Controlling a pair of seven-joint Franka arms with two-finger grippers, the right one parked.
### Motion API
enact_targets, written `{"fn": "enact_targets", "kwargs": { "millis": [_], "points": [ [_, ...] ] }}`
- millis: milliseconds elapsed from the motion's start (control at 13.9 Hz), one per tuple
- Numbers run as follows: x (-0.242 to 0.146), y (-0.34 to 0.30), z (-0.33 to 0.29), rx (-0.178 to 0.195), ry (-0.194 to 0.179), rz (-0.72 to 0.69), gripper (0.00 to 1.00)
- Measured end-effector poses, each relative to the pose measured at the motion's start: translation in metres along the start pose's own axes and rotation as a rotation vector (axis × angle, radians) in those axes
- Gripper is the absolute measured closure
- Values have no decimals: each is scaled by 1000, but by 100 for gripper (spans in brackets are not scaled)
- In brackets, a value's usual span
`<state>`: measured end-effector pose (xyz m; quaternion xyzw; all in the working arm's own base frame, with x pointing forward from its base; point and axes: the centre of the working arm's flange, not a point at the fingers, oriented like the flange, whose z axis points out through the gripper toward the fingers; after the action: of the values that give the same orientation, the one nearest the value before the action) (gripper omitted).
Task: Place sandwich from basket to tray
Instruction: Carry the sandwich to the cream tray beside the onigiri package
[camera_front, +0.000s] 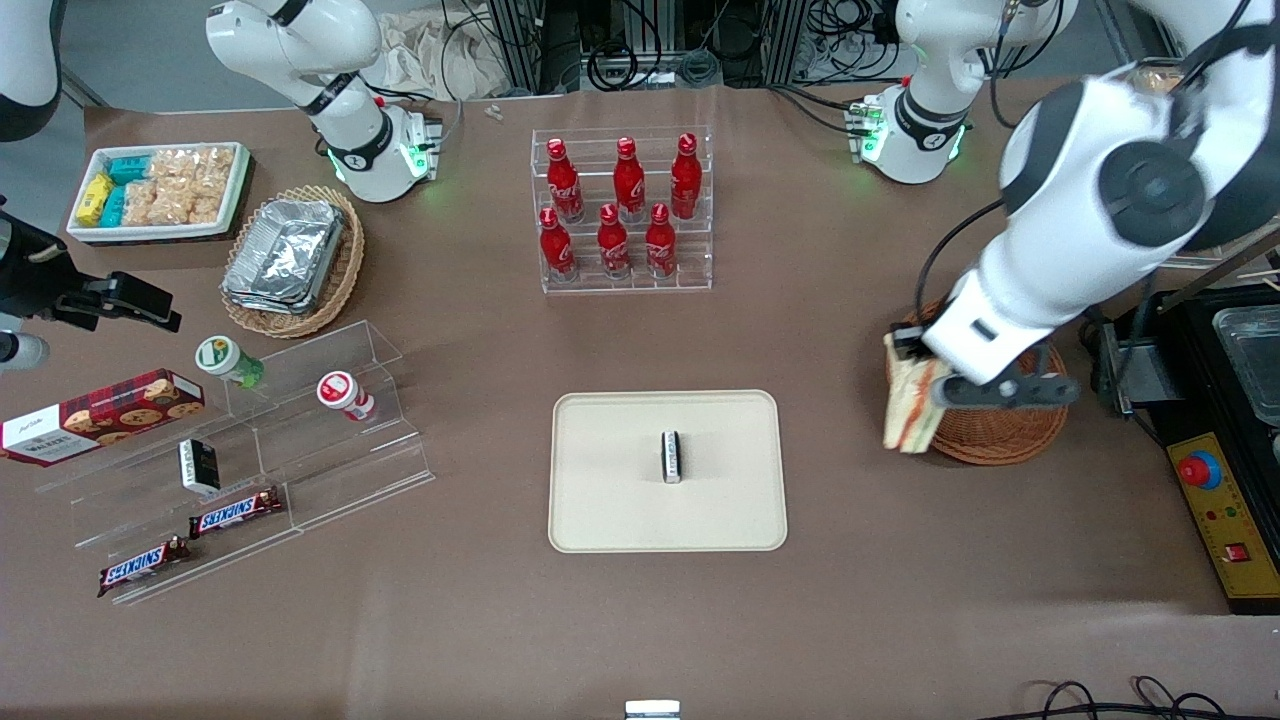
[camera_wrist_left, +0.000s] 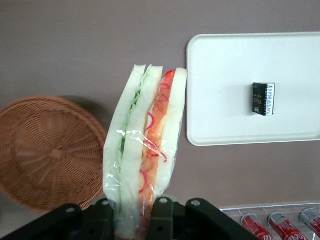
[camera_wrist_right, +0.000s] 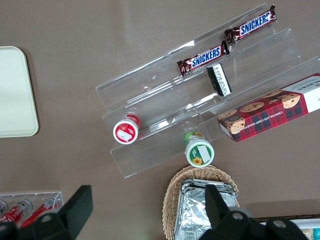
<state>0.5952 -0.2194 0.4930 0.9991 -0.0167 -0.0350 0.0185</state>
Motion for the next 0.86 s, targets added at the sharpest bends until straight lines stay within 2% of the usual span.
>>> {"fn": "enact_targets", "kwargs": {
  "millis": [144, 216, 432, 576, 864],
  "points": [
    [10, 33, 51, 52, -11, -10, 81],
    [15, 49, 78, 66, -10, -18, 81],
    [31, 83, 155, 48, -7, -56, 81],
    [37, 91, 189, 51, -11, -70, 81],
    [41, 101, 211, 35, -7, -90, 81]
  ]
}}
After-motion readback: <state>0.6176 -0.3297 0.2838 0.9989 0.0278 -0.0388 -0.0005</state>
